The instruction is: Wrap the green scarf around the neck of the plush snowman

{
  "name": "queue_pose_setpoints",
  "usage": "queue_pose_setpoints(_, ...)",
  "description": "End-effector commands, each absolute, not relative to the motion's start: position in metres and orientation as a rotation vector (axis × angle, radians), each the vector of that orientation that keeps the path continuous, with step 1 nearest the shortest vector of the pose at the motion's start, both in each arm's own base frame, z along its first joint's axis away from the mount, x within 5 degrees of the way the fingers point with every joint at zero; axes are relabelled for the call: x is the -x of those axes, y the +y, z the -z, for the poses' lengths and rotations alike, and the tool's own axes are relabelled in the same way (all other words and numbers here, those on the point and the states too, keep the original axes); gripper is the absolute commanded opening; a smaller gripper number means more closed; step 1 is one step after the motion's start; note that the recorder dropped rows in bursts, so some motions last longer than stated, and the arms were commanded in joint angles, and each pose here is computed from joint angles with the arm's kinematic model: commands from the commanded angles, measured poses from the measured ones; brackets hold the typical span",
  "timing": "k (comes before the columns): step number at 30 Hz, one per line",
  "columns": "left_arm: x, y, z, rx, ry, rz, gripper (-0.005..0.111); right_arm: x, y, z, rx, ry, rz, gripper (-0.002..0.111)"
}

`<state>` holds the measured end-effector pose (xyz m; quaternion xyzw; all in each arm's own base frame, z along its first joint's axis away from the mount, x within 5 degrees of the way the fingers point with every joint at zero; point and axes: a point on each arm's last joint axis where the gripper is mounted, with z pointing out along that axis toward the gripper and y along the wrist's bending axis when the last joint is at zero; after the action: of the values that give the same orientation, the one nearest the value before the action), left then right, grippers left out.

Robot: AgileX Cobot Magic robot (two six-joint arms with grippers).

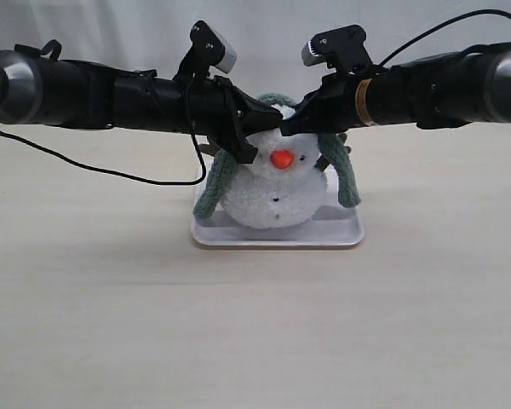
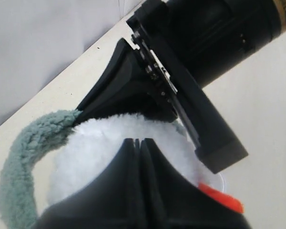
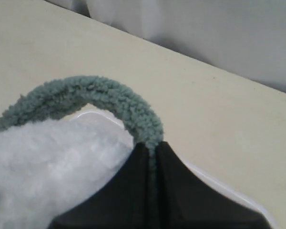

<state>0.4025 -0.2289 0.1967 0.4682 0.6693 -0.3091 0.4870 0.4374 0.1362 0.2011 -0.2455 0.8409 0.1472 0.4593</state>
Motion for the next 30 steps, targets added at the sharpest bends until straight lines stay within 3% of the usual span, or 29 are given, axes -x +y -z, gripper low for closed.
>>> queue_pose_setpoints(1,-0.405,-0.228,-0.198,-1.156,1.610,0.709,0.000,-0.438,0.116,-0.195,0.524,2.122,-0.441,0.004)
queue_pose_setpoints(5,-0.405,-0.228,-0.198,-1.156,1.610,0.709,0.000,-0.433,0.103,-0.197,0.566,2.120,-0.646,0.007)
queue_pose_setpoints(14,-0.405,-0.228,-0.198,-1.156,1.610,0.709,0.000,-0.433,0.104,-0.188,0.510,2.163,-0.714,0.042)
queue_pose_setpoints(18,-0.405,-0.228,-0.198,-1.158,1.609,0.708,0.000,-0.433,0.105,-0.181,0.524,2.173,-0.731,0.043)
queue_pose_setpoints(22,-0.405,-0.228,-0.198,-1.161,1.609,0.707,0.000,-0.431,0.103,-0.197,0.565,2.126,-0.717,0.045)
queue_pose_setpoints(27,-0.405,-0.228,-0.198,-1.161,1.609,0.707,0.000,-0.427,0.094,-0.227,0.555,2.062,-0.682,0.064)
queue_pose_setpoints(30,-0.405,-0.228,-0.198,-1.163,1.609,0.706,0.000,-0.423,0.084,-0.244,0.556,2.025,-0.690,0.068)
